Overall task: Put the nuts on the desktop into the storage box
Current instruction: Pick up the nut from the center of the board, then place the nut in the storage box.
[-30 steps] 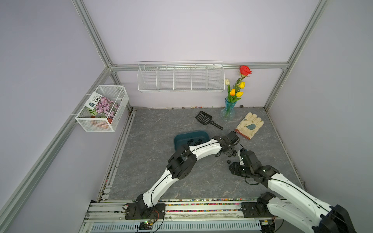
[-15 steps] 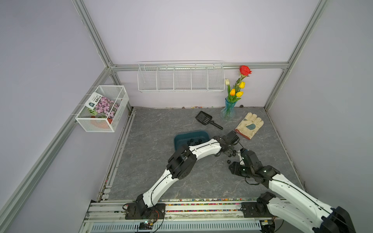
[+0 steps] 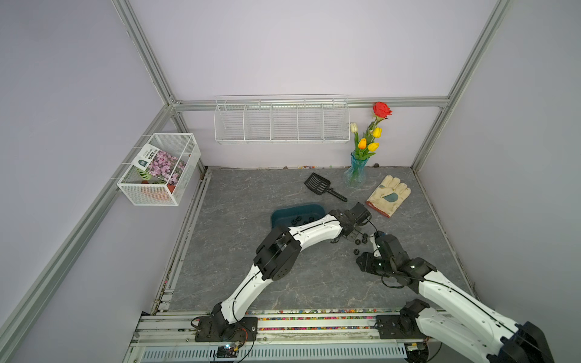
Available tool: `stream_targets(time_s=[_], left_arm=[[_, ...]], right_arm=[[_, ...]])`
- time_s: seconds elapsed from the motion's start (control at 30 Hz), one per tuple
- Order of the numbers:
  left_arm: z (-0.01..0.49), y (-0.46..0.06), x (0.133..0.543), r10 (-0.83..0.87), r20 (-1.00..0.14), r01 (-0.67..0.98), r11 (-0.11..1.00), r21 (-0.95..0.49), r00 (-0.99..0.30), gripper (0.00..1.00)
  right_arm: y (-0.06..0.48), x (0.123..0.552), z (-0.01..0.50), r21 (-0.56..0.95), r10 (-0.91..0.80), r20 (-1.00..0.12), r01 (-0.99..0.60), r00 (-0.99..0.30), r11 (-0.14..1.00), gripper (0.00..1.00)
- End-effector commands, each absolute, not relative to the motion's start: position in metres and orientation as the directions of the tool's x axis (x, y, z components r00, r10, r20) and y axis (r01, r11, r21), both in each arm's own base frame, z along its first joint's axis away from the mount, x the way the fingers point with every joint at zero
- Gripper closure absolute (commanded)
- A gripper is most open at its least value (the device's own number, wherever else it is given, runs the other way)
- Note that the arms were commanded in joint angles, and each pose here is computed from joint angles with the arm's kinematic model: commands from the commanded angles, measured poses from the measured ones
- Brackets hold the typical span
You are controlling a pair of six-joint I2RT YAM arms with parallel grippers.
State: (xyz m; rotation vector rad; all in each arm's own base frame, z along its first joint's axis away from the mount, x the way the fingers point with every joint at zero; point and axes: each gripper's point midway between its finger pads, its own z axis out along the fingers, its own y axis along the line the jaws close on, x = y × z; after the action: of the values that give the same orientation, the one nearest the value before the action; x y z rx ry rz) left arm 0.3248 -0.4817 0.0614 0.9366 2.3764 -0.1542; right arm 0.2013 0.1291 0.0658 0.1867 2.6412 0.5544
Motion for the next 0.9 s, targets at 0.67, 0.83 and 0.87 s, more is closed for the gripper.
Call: stream_targets(time_s=[0.67, 0.83, 0.87], left_arm=[[0.146, -0.373, 0.374, 0.402, -0.669, 0.423, 0.895, 0.142, -0.626, 0.85], [0.135, -0.345, 0.378, 0.357, -0.657, 0.378, 0.918, 0.117, -0.664, 0.85], [0.133, -0.341, 0.379, 0.35, -0.655, 0.373, 0.921, 0.111, -0.67, 0.85]], right_arm=[[0.191, 0.238, 0.12, 0.524, 0.033, -0.484, -0.26, -0.874, 0.811, 0.53], [0.213, 0.249, 0.122, 0.559, -0.015, -0.468, -0.309, -0.884, 0.769, 0.53], [0.217, 0.252, 0.124, 0.564, -0.02, -0.469, -0.316, -0.883, 0.763, 0.53]])
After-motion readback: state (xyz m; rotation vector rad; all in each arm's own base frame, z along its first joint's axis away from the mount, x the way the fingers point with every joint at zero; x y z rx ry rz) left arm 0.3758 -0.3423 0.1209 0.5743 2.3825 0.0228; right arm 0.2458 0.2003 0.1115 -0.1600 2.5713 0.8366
